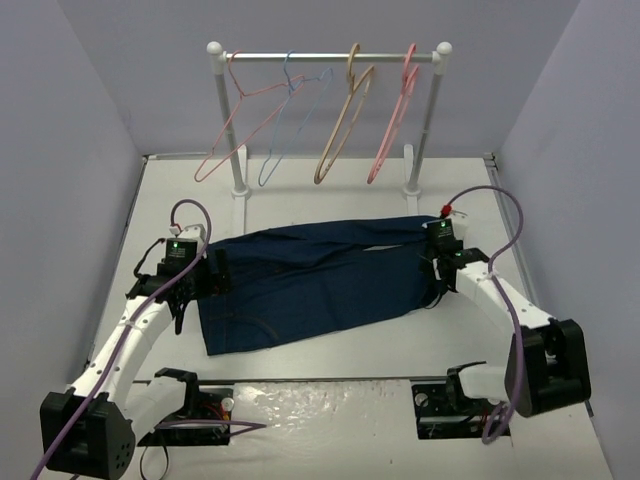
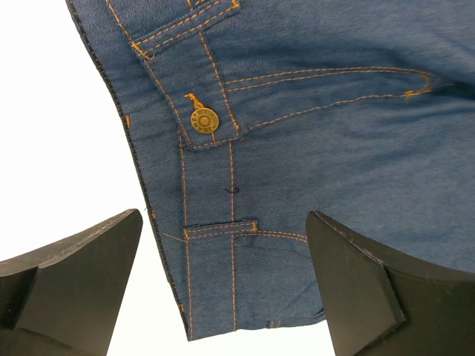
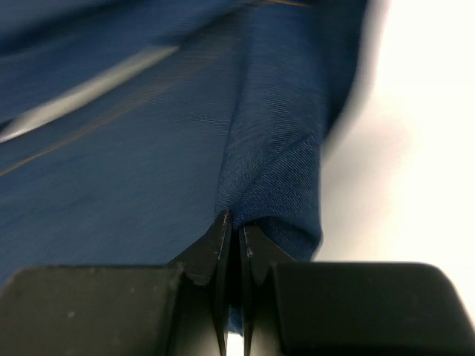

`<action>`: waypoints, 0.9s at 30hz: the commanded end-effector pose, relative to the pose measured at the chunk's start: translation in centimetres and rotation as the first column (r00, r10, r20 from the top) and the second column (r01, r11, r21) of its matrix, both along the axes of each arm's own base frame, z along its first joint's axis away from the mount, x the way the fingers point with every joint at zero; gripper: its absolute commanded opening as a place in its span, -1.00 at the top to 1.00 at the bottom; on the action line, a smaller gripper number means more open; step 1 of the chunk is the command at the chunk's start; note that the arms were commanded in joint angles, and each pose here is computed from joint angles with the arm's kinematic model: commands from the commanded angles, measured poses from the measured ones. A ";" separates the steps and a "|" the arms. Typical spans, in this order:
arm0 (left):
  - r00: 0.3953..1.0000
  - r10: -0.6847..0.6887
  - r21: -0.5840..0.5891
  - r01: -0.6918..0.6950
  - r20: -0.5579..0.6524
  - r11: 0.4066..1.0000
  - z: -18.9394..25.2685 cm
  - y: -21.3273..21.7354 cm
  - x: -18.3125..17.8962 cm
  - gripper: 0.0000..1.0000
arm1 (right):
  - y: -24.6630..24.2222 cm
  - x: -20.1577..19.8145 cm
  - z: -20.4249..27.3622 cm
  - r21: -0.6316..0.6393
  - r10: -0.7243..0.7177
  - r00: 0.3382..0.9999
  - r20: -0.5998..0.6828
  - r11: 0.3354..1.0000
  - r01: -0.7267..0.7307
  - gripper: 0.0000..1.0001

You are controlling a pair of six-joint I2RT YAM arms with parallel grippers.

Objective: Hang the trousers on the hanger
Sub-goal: Flatten out the trousers at the center of the board.

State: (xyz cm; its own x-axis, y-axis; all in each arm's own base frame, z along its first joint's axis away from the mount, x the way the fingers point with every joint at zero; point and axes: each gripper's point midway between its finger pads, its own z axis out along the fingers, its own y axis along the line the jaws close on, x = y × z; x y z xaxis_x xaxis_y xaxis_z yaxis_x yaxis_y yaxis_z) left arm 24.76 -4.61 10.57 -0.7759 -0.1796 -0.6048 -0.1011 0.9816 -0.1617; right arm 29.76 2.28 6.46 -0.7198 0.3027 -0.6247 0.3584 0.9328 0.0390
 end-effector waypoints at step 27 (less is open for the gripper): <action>0.996 0.004 0.023 -0.006 0.084 1.000 2.4 0.2 1.8 -0.81 | 16.6 -4.9 4.3 0.167 0.347 0.935 0.075 0.920 -0.355 -0.38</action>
State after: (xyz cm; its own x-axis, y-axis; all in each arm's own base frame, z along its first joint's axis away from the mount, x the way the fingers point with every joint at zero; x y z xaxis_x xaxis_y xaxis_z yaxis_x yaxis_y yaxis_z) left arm 24.83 -4.25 10.34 -0.7777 -0.1718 -0.6047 -0.1104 0.9843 -0.1377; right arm 23.20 24.74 10.74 -0.7723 -0.0333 -0.6343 -0.1836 0.9677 0.1729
